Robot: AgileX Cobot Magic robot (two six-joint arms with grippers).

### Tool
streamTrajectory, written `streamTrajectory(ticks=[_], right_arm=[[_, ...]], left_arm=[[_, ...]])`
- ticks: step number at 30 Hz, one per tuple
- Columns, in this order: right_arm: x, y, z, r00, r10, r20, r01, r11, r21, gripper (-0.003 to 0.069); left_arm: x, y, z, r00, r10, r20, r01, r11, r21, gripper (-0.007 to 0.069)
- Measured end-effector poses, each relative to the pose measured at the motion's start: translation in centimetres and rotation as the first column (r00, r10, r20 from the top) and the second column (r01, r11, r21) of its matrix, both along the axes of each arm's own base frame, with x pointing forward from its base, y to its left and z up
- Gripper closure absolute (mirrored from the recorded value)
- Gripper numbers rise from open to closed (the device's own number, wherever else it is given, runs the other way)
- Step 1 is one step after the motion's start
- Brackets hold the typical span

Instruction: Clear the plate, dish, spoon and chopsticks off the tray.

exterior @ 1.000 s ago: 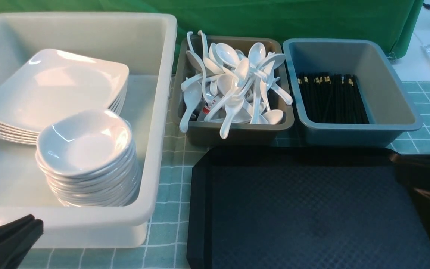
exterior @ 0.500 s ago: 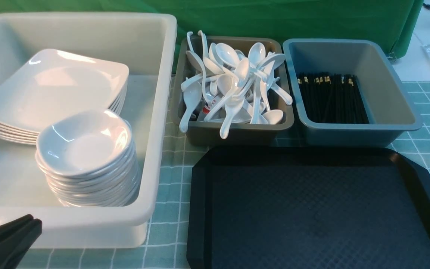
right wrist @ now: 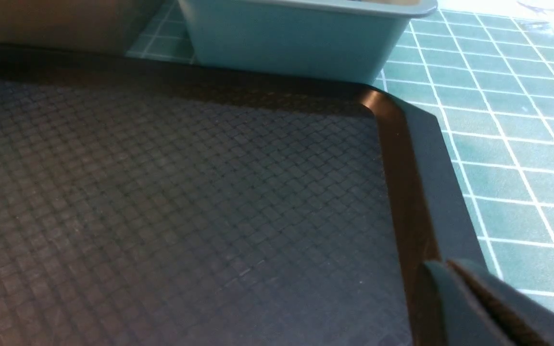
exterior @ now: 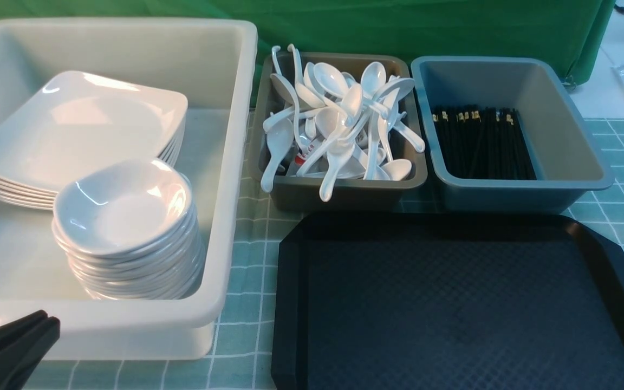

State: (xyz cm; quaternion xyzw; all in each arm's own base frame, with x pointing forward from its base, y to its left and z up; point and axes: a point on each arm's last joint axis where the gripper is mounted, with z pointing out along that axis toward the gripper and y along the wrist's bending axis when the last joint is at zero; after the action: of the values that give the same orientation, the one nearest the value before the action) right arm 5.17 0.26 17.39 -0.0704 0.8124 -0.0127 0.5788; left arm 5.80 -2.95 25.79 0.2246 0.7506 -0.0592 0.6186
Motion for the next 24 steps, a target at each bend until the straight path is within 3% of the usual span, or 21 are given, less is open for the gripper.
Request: streamTrajectory(ticks=[24], right_arm=[[0.0,0.0,-0.01,1.0,-0.004,-0.002,0.004,1.0,0.012,0.0588]], left_arm=[[0.13,0.17,0.11,1.0,0.021,0.022,-0.021,1.0,-0.002,0.0613]])
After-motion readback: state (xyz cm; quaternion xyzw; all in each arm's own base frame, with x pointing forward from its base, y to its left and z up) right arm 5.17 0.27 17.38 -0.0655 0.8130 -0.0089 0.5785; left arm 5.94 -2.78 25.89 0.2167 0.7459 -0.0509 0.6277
